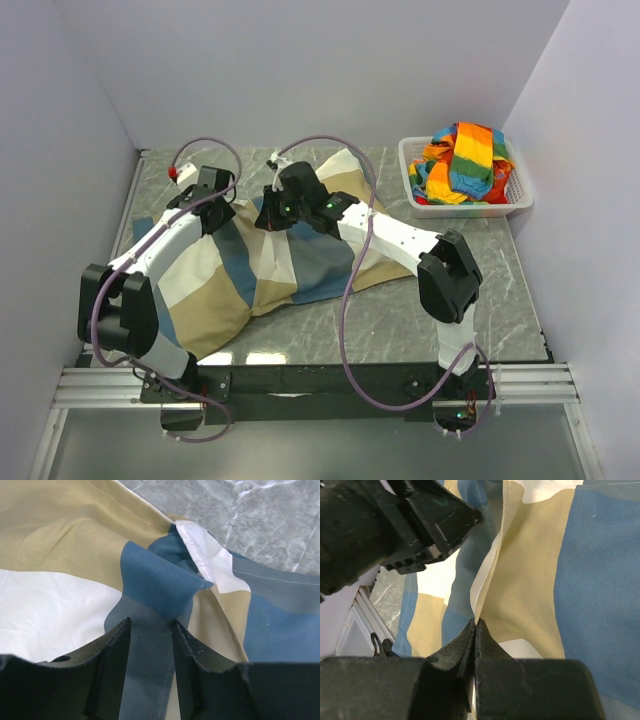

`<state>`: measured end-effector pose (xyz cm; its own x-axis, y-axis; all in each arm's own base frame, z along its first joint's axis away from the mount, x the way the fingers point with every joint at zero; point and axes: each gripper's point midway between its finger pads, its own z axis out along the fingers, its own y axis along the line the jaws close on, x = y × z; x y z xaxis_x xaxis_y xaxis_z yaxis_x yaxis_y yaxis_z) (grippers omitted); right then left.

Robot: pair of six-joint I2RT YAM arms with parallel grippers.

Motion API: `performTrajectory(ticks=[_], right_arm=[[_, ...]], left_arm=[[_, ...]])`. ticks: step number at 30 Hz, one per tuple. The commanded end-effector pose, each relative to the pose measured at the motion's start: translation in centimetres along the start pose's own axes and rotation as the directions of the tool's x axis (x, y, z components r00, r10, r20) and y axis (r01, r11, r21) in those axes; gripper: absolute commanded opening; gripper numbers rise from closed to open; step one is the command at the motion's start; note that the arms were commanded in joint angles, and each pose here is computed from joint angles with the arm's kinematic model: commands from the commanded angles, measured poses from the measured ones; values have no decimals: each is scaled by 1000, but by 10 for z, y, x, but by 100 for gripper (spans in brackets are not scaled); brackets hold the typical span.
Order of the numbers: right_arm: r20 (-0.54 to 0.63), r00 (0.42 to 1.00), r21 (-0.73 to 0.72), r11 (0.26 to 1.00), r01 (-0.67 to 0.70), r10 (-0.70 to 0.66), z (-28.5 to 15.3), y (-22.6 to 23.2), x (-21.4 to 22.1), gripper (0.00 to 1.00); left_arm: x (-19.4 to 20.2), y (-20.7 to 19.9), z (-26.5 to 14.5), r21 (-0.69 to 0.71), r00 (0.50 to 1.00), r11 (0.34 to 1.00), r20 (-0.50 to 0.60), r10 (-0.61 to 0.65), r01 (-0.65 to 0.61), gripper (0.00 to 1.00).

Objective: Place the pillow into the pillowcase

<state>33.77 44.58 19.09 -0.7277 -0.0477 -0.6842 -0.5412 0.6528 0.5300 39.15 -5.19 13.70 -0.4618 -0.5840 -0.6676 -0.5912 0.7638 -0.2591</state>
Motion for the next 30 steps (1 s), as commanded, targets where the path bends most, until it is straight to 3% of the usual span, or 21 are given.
performTrajectory(ticks=[1, 3, 4, 9, 14, 21, 24, 26, 29, 30], right_arm=[[96, 995, -31, 999, 41, -38, -8, 18, -35, 0], [92, 995, -36, 999, 41, -38, -4, 18, -35, 0], [97, 994, -41, 998, 48, -44, -4, 19, -37, 0], [81, 995, -58, 996, 65, -60, 7, 20, -36, 4], [82, 993, -76, 993, 87, -80, 12, 23, -39, 5], [58, 992, -87, 989, 121, -116, 34, 20, -40, 20], [41, 992, -78, 990, 121, -118, 46, 15, -39, 22], [33, 993, -80, 990, 117, -115, 50, 15, -40, 19], [37, 993, -84, 990, 112, -110, 49, 17, -39, 1], [31, 994, -80, 991, 106, -104, 48, 15, -36, 0]], left_arm=[[-17, -12, 4, 26, 998, 1000, 58, 9, -10, 44], [-17, -18, 6, 56, 998, 998, 63, 12, -16, 40], [-16, -20, 7, 68, 998, 997, 62, 17, -21, 30], [-10, -32, 7, 146, 998, 988, 39, 43, -49, 1], [-3, -36, 5, 185, 999, 982, 17, 38, -41, 1], [19, -36, -14, 264, 996, 965, -83, 17, 6, 1], [32, -30, -15, 274, 993, 961, -118, 7, 26, 1], [39, -34, -14, 305, 989, 951, -150, -6, 52, 1], [61, -36, -6, 330, 975, 941, -223, -5, 80, 1], [66, -39, -1, 341, 972, 936, -235, -7, 89, 1]])
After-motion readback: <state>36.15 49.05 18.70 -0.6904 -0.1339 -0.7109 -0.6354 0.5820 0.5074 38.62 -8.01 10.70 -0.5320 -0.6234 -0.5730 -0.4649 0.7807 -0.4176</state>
